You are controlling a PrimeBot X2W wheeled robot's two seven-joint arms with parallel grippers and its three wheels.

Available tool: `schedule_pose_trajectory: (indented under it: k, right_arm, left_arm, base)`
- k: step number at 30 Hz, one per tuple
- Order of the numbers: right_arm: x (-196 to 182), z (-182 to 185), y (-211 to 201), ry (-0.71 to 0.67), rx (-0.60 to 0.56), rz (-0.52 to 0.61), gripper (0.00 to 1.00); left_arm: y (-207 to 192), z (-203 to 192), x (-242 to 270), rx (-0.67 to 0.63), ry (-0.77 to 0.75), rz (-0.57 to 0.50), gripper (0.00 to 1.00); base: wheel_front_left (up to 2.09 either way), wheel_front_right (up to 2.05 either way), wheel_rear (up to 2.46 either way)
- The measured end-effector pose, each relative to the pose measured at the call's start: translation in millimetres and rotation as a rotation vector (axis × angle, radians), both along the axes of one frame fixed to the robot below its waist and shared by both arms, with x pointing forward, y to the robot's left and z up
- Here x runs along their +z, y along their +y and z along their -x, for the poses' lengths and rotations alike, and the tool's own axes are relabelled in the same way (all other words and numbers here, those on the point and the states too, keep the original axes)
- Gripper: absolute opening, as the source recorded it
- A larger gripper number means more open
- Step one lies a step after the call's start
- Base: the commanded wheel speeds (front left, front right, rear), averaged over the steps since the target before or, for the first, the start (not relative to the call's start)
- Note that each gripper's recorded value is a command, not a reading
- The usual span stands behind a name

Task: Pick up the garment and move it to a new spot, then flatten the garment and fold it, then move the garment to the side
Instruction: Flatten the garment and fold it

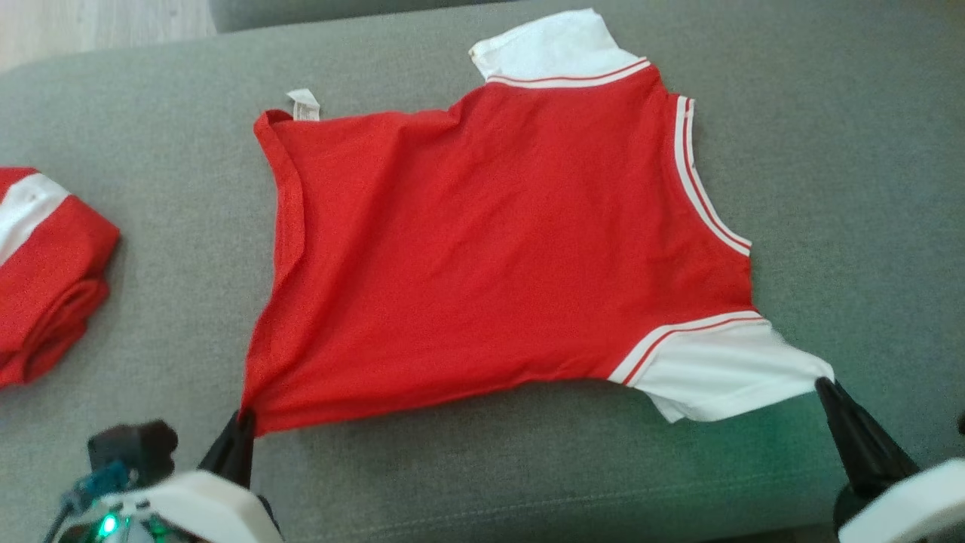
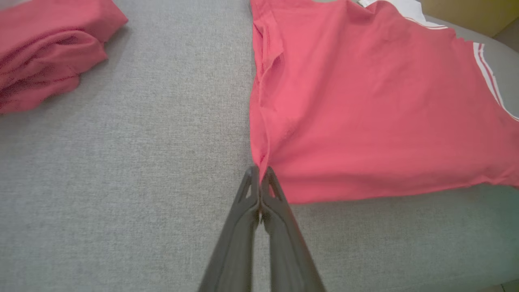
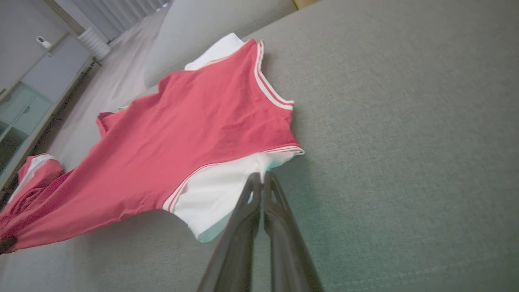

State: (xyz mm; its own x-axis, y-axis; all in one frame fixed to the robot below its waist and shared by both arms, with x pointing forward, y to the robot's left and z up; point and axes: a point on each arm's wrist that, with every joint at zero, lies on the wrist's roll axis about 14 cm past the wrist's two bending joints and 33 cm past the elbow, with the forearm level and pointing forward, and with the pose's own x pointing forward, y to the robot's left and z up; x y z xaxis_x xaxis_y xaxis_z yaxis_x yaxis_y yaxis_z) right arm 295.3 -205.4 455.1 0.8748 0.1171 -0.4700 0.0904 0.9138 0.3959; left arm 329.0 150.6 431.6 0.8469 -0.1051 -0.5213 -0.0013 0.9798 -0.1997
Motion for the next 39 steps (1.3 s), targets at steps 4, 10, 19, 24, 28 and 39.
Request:
schedule_pose_trajectory:
  k: [4,10,19,24,28,39]
  right_arm:
    - [-10.5,-16.4,0.5,0.036,0.014,-0.007,0.00]
    - [-20.5,-57.7,-1.7,0.047,0.046,-0.001,0.00]
    - [-27.6,-130.9,0.9,0.025,0.113,0.007,0.00]
    - [-29.5,-156.0,5.5,-0.001,0.118,-0.019,0.00]
    - [-32.5,-172.9,12.2,-0.032,0.125,-0.032,0.25]
    - [4.7,-185.6,17.7,-0.398,0.139,0.155,1.00]
  left_arm:
    - [-5.3,-14.1,-10.0,-0.036,0.044,0.024,0.00]
    - [-16.4,-41.3,-29.5,-0.086,0.119,0.089,0.00]
    - [-16.2,-90.5,-44.5,-0.122,0.157,0.105,0.00]
    - [-12.8,-103.5,-52.7,-0.117,0.177,0.112,0.00]
    - [-8.4,-112.5,-59.2,-0.098,0.174,0.116,0.37]
    - [0.8,-139.9,-15.4,0.053,-0.268,0.045,1.00]
  base:
    - [0.00,0.00,0.00]
    - [0.00,0.00,0.00]
    - [0.00,0.00,0.00]
    - [0.00,0.00,0.00]
    - [0.00,0.00,0.00]
    - [0.00,0.00,0.00]
